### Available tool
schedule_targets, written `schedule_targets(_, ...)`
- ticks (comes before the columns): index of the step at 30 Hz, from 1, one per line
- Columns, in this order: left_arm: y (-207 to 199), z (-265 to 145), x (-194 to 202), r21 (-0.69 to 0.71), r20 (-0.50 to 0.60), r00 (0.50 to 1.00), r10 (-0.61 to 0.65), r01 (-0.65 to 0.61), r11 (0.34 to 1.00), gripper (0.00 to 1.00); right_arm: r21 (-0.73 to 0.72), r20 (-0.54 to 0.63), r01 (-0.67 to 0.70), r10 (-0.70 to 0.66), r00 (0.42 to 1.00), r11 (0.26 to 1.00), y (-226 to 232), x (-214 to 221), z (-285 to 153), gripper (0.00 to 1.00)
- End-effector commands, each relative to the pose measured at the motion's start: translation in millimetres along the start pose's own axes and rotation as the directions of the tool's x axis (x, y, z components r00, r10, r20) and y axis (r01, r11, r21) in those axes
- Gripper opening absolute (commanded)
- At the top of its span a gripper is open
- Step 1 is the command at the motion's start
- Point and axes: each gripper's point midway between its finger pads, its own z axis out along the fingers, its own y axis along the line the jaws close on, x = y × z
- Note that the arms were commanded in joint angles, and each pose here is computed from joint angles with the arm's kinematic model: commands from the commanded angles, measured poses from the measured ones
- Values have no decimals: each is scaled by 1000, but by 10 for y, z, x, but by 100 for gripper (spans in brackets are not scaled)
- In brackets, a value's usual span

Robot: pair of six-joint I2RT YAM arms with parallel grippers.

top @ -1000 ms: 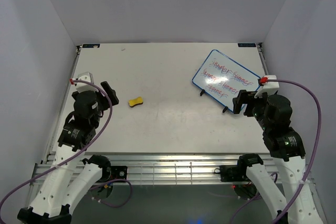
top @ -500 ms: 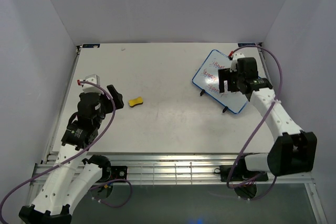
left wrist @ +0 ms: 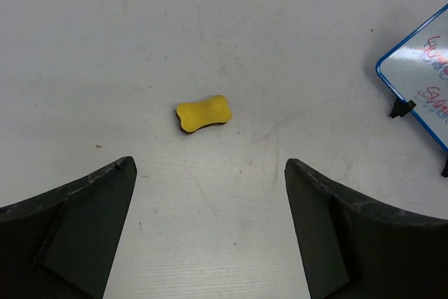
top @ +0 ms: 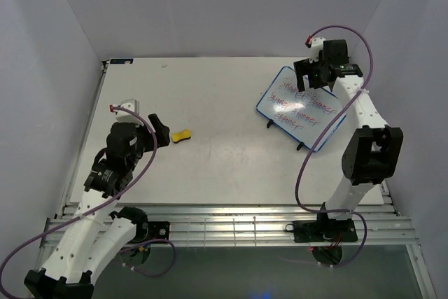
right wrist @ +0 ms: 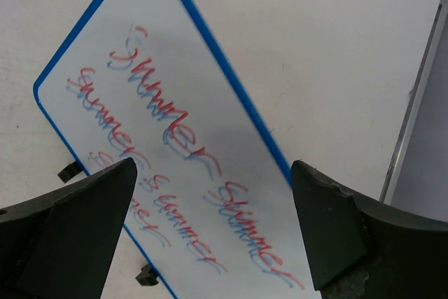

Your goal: Erase the whiteboard

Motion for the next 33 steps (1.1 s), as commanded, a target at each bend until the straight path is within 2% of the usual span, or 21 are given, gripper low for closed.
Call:
schedule_targets(1, -84, 8, 19, 42, -3, 1000, 4, -4, 999, 98, -29, 26, 8, -7, 1000, 1000, -277, -208, 62, 97)
schedule_targets(3, -114, 18, 59, 54, -19, 1000, 12, -11, 998, 98, -118, 16, 16, -14, 1000, 993, -168, -281, 173, 97)
schedule_targets(4, -120, 23, 64, 56, -21, 1000, 14, -13, 998, 98, -115, 2, -4, 4, 1000, 993, -305, -253, 187, 98)
schedule_targets(6, -135, 27, 77, 62, -28, 999, 19, -17, 998, 98, -181, -6, 7, -8, 1000, 984, -264, -300, 293, 98)
schedule_targets(9, -129, 18, 65, 60, -21, 1000, 17, -16, 998, 98, -286, -96, -38, 10, 995, 958, -151, -108, 377, 99)
schedule_targets(12, -93, 9, 48, 40, -9, 1000, 12, -12, 999, 98, -365, -96, -77, 45, 994, 928, -49, -102, 315, 99)
schedule_targets(25, -105, 14, 59, 45, -16, 1000, 12, -11, 999, 98, -554, -104, -131, 87, 991, 822, 285, -85, 20, 67)
schedule_targets(33, -113, 17, 57, 48, -16, 1000, 10, -9, 999, 98, -531, -98, -124, 85, 992, 838, 282, -76, -126, 61)
